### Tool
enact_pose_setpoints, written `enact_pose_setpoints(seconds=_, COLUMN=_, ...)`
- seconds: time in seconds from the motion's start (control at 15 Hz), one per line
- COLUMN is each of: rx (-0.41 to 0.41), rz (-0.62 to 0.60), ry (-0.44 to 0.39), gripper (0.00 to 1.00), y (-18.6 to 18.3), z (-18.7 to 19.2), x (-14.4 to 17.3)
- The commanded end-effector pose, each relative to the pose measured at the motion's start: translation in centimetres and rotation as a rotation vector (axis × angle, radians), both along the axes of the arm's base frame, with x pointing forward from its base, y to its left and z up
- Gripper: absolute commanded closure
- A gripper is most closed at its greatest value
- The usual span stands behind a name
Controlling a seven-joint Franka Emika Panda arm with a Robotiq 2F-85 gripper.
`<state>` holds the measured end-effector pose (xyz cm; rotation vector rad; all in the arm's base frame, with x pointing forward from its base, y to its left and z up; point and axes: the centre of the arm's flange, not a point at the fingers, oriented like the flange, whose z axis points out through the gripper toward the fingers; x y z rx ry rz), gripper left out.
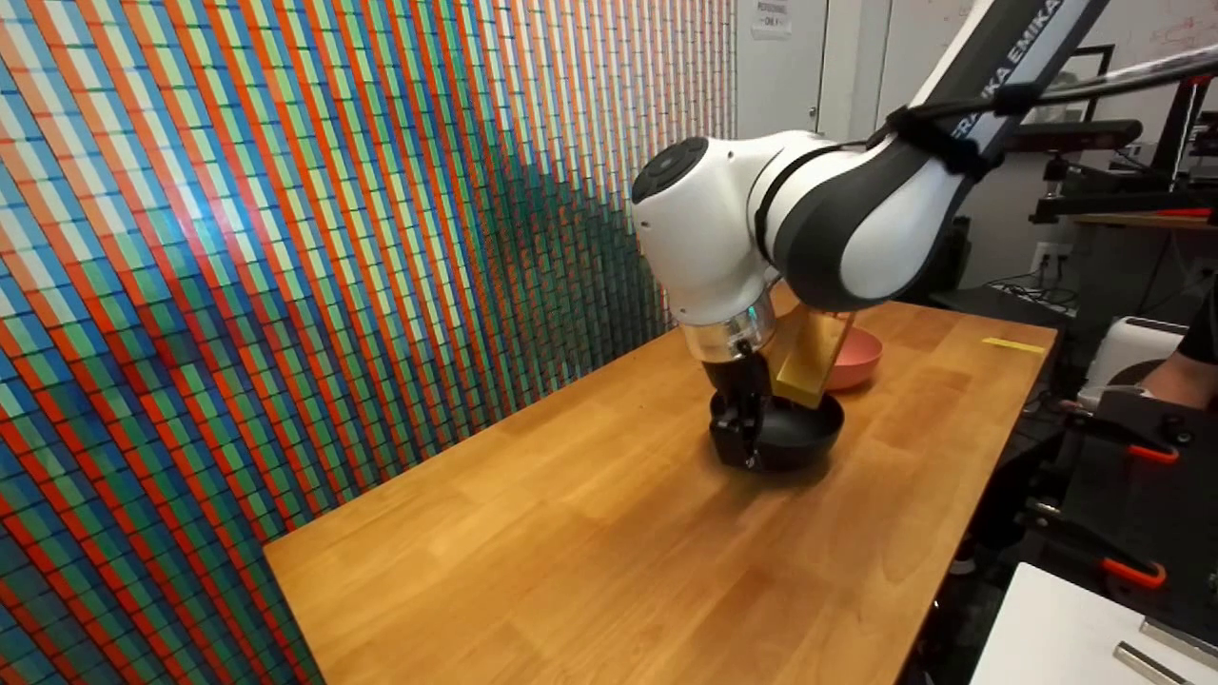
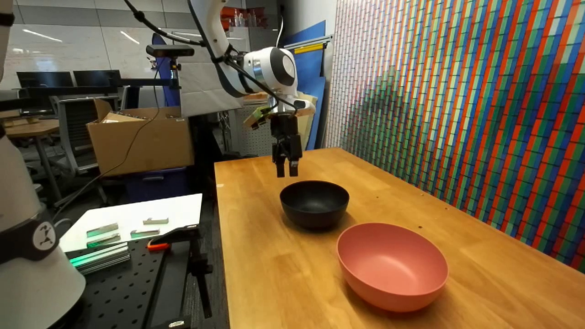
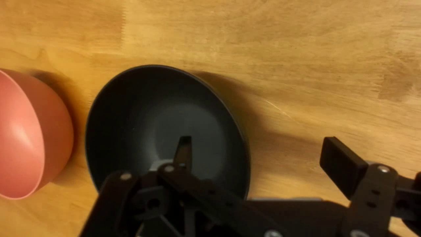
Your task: Put the black bowl inside the pink bowl
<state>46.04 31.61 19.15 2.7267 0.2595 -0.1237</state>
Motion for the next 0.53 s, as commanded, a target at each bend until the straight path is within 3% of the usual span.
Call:
enact_pose_setpoints(seconds=0.0, rx=-0.022, rz=0.029, ry=0.021, gripper=0.00, y=2.4, z=-3.0, x=2.7)
enact_pose_setpoints(seconds=0.27, rx=-0.046, rz=0.046, ry=0.040, gripper=0.00, y=2.8, z=-5.3, x=2.7)
enact_pose_setpoints(seconds=0.33, rx=-0.046, rz=0.046, ry=0.039, gripper=0.25, y=2.8, z=-5.4, x=2.9)
enact_pose_setpoints(seconds=0.4, rx=-0.046, rz=0.039, ry=0.035, gripper=0.26, y=2.7, z=-5.4, x=3.1)
enact_pose_setpoints(seconds=0.47, rx=-0.045, rz=0.034, ry=0.031, gripper=0.35, y=2.7, z=-5.4, x=3.4)
